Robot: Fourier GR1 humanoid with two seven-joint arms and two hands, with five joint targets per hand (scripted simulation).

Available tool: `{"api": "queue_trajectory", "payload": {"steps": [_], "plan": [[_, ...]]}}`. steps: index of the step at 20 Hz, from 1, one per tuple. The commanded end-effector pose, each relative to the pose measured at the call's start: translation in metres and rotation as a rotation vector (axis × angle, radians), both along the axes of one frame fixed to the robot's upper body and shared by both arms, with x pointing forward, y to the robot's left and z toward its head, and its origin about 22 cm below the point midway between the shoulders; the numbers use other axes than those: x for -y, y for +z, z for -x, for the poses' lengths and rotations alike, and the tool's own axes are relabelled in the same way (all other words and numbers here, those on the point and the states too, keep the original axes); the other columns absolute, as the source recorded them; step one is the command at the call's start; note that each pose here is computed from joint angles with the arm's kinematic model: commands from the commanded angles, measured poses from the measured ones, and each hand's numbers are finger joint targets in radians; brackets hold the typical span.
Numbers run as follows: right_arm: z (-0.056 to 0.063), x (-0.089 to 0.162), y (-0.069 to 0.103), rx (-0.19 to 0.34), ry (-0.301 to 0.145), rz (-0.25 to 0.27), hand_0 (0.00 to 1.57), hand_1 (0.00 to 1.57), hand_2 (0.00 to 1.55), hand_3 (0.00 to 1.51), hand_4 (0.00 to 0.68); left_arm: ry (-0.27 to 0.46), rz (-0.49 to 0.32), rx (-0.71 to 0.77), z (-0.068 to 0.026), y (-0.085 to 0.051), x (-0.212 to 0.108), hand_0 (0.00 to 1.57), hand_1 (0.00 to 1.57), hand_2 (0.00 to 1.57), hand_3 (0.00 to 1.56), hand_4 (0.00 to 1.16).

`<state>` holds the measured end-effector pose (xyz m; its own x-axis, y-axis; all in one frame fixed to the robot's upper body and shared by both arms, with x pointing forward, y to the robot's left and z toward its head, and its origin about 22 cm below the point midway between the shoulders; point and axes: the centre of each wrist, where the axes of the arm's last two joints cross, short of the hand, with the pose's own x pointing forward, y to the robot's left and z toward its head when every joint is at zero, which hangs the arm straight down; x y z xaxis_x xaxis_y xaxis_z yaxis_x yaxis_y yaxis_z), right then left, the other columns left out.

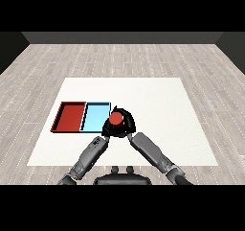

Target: Pick the red can and put it in the red box

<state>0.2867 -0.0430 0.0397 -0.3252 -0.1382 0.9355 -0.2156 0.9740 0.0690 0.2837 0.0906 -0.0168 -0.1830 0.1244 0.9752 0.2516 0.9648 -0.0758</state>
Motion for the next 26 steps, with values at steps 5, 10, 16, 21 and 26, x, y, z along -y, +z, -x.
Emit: {"api": "queue_trajectory", "payload": {"steps": [5,10,16,21,26], "plan": [[0.005,-0.014,0.004,-0.016,0.017,0.014,1.47,1.47,1.45,1.37,0.628,0.221,-0.034,-0.095,-0.015,0.003,0.011,1.57,1.57,1.53,1.43,0.92],[-0.001,-0.017,0.016,0.002,0.03,0.004,1.54,1.54,1.46,1.38,0.606,0.251,-0.077,-0.066,-0.005,0.015,0.015,1.55,1.55,1.51,1.41,0.91],[-0.002,0.0,0.0,-0.008,0.016,-0.022,1.44,1.44,1.44,1.38,0.622,0.307,-0.054,-0.023,-0.0034,0.015,0.005,1.57,1.57,1.52,1.41,0.94],[0.013,-0.008,0.007,-0.009,0.018,-0.046,1.18,1.18,1.17,1.08,0.0,0.303,-0.062,0.0,-0.0118,0.021,0.008,1.57,1.57,1.53,1.45,1.12],[0.006,-0.005,0.006,-0.002,0.022,0.034,0.0,0.0,0.0,0.0,0.0,0.315,-0.066,0.002,-0.006,0.013,0.007,1.57,1.57,1.53,1.45,1.12]]}}
